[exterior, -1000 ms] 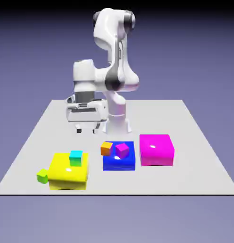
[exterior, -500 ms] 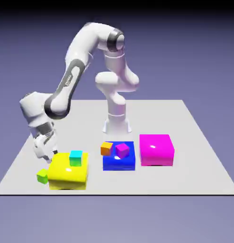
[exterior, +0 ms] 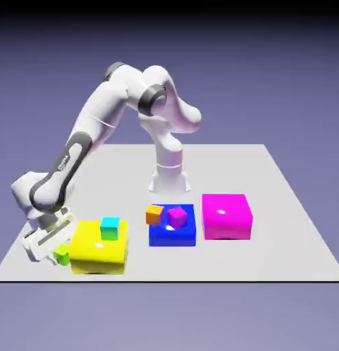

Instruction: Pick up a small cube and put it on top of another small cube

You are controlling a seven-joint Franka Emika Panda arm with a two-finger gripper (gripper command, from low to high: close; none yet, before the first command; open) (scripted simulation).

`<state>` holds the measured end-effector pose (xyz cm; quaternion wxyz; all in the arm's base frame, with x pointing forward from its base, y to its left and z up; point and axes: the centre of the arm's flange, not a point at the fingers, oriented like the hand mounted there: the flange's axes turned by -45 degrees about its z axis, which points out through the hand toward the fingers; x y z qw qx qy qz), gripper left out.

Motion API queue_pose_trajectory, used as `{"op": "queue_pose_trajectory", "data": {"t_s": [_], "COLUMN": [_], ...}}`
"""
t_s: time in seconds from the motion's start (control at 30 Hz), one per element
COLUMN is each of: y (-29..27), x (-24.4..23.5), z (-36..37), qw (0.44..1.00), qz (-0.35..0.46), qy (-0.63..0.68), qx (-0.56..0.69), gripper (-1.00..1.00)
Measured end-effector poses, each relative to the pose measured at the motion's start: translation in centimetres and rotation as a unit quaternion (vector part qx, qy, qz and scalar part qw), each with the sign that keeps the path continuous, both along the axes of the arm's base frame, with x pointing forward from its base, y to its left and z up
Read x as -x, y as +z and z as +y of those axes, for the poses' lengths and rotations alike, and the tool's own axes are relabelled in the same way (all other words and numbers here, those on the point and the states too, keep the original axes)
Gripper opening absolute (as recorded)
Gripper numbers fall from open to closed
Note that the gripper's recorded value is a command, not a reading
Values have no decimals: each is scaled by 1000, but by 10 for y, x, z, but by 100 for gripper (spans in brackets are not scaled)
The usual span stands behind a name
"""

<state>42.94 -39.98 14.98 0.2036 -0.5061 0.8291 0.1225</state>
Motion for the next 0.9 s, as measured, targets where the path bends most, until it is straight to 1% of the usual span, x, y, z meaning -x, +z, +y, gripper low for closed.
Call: {"op": "queue_pose_trajectory", "data": {"t_s": [0.07, 0.17, 0.37, 0.57, 0.63, 0.73, 0.77, 0.83, 0.9], "y": [33, 62, 116, 182, 182, 127, 117, 117, 153], "x": [7, 8, -12, -25, -30, -31, -30, -30, -31], "z": [-5, 15, 79, 148, 148, 168, 171, 171, 158], "qw": [1000, 998, 988, 971, 973, 973, 973, 973, 973], "qz": [7, 23, 16, 9, 1, 0, 0, 2, 1], "qy": [13, 63, 152, 240, 230, 230, 230, 230, 231], "qx": [4, 4, -16, 5, 0, -1, 0, 0, -1], "gripper": [-100, -100, -100, -100, -100, -100, 100, 100, 100]}}
